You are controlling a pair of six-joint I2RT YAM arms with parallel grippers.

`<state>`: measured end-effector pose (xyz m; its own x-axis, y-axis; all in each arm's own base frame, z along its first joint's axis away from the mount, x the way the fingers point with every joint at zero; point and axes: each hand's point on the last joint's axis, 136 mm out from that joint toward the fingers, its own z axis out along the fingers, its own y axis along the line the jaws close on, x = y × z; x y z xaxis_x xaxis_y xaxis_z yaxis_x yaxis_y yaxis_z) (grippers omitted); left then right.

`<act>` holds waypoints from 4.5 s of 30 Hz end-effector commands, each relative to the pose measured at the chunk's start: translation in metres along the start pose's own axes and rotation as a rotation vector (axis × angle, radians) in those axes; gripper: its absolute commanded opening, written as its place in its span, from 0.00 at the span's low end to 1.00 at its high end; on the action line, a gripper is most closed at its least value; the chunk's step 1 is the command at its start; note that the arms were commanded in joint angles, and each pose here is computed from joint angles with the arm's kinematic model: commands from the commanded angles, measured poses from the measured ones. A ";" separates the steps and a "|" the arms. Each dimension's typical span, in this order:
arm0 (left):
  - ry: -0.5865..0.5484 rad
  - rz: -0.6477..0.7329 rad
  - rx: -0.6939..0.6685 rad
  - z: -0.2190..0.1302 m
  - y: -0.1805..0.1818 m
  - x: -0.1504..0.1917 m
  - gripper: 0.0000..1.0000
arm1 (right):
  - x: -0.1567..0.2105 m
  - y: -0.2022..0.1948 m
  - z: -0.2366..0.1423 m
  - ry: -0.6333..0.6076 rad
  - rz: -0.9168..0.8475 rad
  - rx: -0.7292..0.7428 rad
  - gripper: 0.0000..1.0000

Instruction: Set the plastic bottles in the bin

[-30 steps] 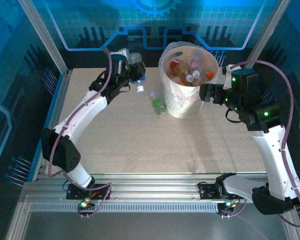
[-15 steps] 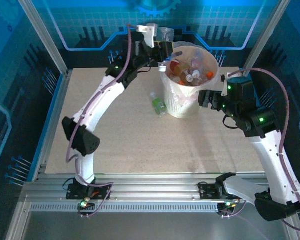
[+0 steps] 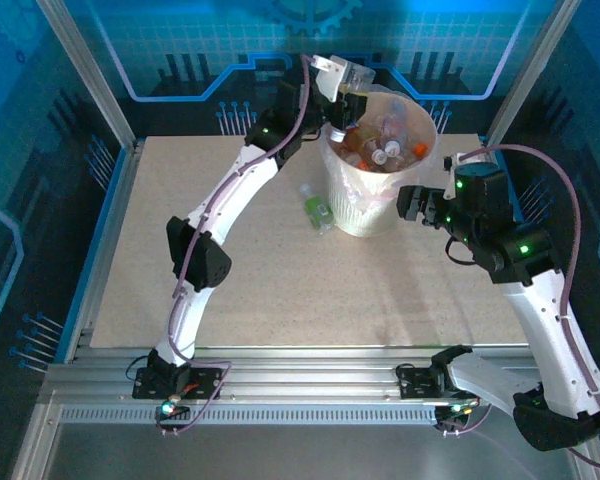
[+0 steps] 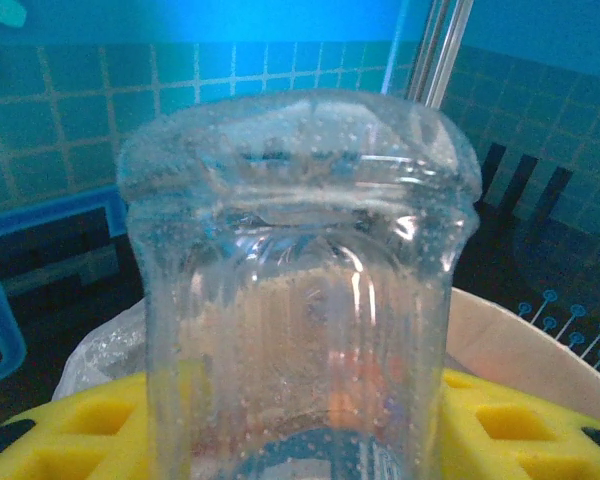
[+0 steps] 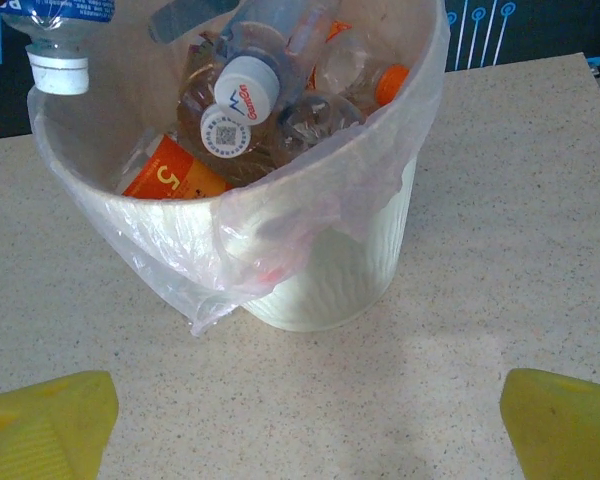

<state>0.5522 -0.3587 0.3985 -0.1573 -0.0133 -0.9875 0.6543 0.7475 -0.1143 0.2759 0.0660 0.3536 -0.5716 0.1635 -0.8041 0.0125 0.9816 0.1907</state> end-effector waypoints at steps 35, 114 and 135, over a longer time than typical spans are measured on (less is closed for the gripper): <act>-0.211 0.120 -0.157 -0.073 -0.012 -0.104 0.99 | 0.018 0.036 0.004 0.016 -0.139 -0.004 0.99; -0.146 -0.548 -0.952 -0.361 0.163 0.125 0.99 | 0.205 0.231 0.309 0.606 -0.798 -0.039 0.80; -0.137 -0.563 -0.932 -0.354 0.163 0.128 0.99 | 0.163 0.200 0.321 0.553 -0.606 0.136 1.00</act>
<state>0.3738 -0.0033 0.2917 -0.1513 -0.5213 -0.8399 -0.3185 0.8300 -0.4578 0.4513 0.3216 0.0985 -0.7951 -0.4742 -0.3780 -0.3763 0.8746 -0.3056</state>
